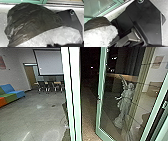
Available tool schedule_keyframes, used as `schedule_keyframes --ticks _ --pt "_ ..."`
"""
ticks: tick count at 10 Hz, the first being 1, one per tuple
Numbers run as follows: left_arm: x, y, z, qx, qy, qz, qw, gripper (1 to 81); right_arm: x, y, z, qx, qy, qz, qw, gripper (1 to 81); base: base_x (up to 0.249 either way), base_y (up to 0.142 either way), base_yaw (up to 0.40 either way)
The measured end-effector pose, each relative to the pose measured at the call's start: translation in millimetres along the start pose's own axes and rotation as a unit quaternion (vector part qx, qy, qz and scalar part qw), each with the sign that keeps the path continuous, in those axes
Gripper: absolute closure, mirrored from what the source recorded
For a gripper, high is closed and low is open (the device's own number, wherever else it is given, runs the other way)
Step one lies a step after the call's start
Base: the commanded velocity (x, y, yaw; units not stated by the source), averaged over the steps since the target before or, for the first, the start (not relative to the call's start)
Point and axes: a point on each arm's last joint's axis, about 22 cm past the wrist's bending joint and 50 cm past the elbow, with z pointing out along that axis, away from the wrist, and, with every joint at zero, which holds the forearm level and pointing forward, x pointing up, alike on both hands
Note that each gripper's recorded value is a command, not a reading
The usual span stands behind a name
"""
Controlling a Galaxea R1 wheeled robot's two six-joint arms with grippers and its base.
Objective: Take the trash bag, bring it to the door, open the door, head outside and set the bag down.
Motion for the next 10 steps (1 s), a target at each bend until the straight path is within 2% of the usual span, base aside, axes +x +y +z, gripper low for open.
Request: schedule_keyframes --ticks 3,9,10 --pt "-0.6 -0.2 -0.1 0.000 -0.001 0.002 1.0000 81.1 -2.6 0.5 0.1 0.000 -0.001 0.000 1.0000 1.0 0.000 0.000 0.000" --pt "-5.2 0.5 -0.4 -0.003 -0.011 0.002 0.9999 81.1 -1.7 1.0 2.7 -0.004 0.000 0.000 1.0000 1.0 0.000 0.000 -0.156" --pt "3.3 -3.6 -1.8 0.000 -0.003 -0.003 1.0000 81.1 -6.5 0.6 4.0 -0.006 -0.006 -0.003 1.0000 1.0 0.000 0.000 -0.177"
